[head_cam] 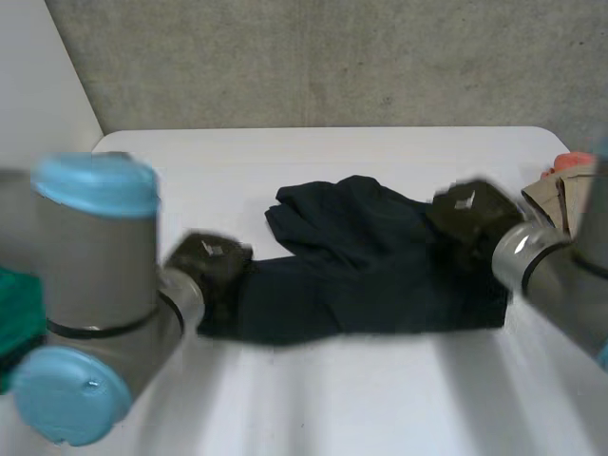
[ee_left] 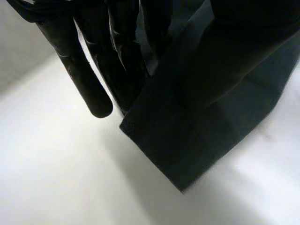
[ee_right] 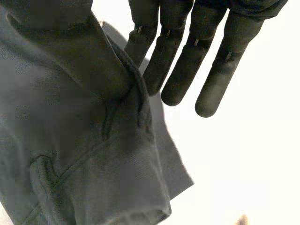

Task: Fold the laundry.

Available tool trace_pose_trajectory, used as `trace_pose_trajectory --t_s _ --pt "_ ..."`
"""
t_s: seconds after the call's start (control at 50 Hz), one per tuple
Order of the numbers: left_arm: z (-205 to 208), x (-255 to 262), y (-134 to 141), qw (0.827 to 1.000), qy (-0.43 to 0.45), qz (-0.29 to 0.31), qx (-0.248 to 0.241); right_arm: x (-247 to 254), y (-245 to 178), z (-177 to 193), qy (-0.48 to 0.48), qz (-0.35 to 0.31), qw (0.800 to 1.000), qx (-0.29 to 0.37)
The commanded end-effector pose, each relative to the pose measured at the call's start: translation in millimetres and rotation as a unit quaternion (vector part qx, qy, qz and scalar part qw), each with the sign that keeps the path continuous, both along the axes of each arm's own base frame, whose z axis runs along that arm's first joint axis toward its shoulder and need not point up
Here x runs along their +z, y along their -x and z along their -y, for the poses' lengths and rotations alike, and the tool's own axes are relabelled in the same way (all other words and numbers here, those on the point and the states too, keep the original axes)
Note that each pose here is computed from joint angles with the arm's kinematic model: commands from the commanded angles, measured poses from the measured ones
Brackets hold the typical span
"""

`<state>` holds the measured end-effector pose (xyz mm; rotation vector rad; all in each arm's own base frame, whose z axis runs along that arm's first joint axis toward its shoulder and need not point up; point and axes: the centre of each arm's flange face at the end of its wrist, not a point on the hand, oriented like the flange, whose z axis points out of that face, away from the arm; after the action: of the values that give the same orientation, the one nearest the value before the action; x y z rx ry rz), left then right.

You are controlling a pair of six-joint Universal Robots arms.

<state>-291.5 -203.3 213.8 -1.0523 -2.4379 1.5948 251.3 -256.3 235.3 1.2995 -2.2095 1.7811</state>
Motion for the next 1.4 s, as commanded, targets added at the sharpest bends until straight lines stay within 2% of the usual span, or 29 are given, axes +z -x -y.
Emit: trace_pose_trajectory --t_s 0.02,0.08,0.16,0.24,0.3,0.42,0.5,0.56,0.6,0.62,0.68,0.7,0.76,0.78,0.8,0.84,0.88,0.92,0.96,0.98,1.02,1.04,1.06,1.1,1.12,1.18,1.2,1.28,1.4 --pt "-24.8 139.9 -28.3 0.981 0.184 -0.066 0.01 122.5 10.2 -8.2 0.161 0.058 0.985 -0.007" --pt "-39.3 187.6 -38.5 0.963 0.254 -0.088 0.005 161.7 13.4 -13.8 0.203 0.077 0.976 -0.01" --pt "-52.0 219.1 -47.1 0.952 0.289 -0.103 0.008 191.9 14.9 -21.6 0.226 0.092 0.97 -0.006" --pt "-50.5 217.6 -46.2 0.957 0.274 -0.094 0.007 195.8 7.6 -20.0 0.227 0.1 0.969 0.005" --pt "-41.9 204.9 -41.9 0.964 0.254 -0.08 0.008 185.4 0.8 -14.5 0.212 0.096 0.973 0.01" --pt "0.0 149.9 -25.0 0.981 0.19 -0.033 0.012 127.7 -19.1 14.5 0.14 0.073 0.987 0.014" --pt "38.1 122.2 -10.2 0.982 0.185 -0.028 0.013 88.8 -36.6 39.6 0.128 0.072 0.989 0.014" --pt "72.2 118.0 3.7 0.972 0.232 -0.046 0.007 75.5 -51.4 62.8 0.168 0.093 0.981 -0.002" --pt "89.1 127.7 9.3 0.959 0.277 -0.065 0.01 77.6 -59.7 73.1 0.204 0.113 0.972 -0.013" --pt "104.3 142.7 11.6 0.941 0.326 -0.087 0.021 86.1 -66.3 82.6 0.248 0.142 0.958 -0.025" --pt "116.3 174.6 10.8 0.907 0.399 -0.13 0.035 112.1 -71.3 93.8 0.329 0.198 0.922 -0.038" --pt "119.7 198.7 8.6 0.876 0.452 -0.162 0.041 132.0 -73.6 96.4 0.381 0.24 0.892 -0.037" --pt "117.6 236.0 0.8 0.822 0.526 -0.214 0.047 163.1 -73.6 93.1 0.45 0.297 0.842 -0.028" --pt "111.7 254.0 -2.1 0.789 0.561 -0.246 0.041 180.4 -73.0 88.7 0.486 0.327 0.81 -0.021" --pt "108.6 261.2 -3.8 0.776 0.574 -0.258 0.039 186.5 -73.6 86.1 0.499 0.337 0.798 -0.016" --pt "104.3 266.8 -5.7 0.766 0.583 -0.269 0.031 195.7 -73.4 82.7 0.512 0.35 0.784 -0.008" --pt "102.0 264.0 -7.5 0.773 0.574 -0.27 0.019 200.7 -76.2 80.0 0.511 0.357 0.782 0.009" --pt "101.8 257.0 -8.6 0.786 0.56 -0.261 0.017 198.1 -79.0 80.4 0.501 0.354 0.789 0.021" --pt "103.0 233.2 -11.8 0.823 0.516 -0.238 0.019 186.3 -81.8 85.2 0.474 0.345 0.809 0.034" --pt "103.2 226.1 -13.1 0.832 0.503 -0.232 0.021 171.4 -83.9 90.3 0.446 0.334 0.829 0.04" --pt "104.1 208.0 -16.0 0.854 0.474 -0.215 0.027 159.4 -84.4 94.5 0.427 0.326 0.842 0.039" --pt "102.5 188.9 -18.0 0.873 0.443 -0.2 0.029 150.5 -83.8 97.5 0.414 0.319 0.852 0.037" --pt "100.3 179.0 -18.3 0.882 0.428 -0.194 0.028 131.2 -81.8 103.1 0.384 0.303 0.872 0.033" --pt "96.7 155.9 -18.2 0.901 0.396 -0.177 0.025 109.1 -79.2 108.3 0.353 0.286 0.89 0.026" --pt "91.4 133.2 -17.2 0.916 0.366 -0.165 0.018 85.0 -77.2 112.0 0.321 0.269 0.908 0.023" --pt "78.4 95.2 -13.0 0.938 0.316 -0.144 0.002 49.2 -75.5 111.7 0.272 0.244 0.93 0.028" --pt "68.3 70.9 -11.0 0.95 0.284 -0.127 -0.007 26.7 -74.4 108.6 0.24 0.229 0.943 0.039" --pt "40.2 21.3 -10.5 0.972 0.22 -0.068 -0.035 -23.6 -71.8 91.0 0.16 0.185 0.967 0.072" --pt "5.3 -12.8 -18.8 0.986 0.153 -0.001 -0.059 -60.7 -62.7 53.3 0.064 0.101 0.989 0.087"
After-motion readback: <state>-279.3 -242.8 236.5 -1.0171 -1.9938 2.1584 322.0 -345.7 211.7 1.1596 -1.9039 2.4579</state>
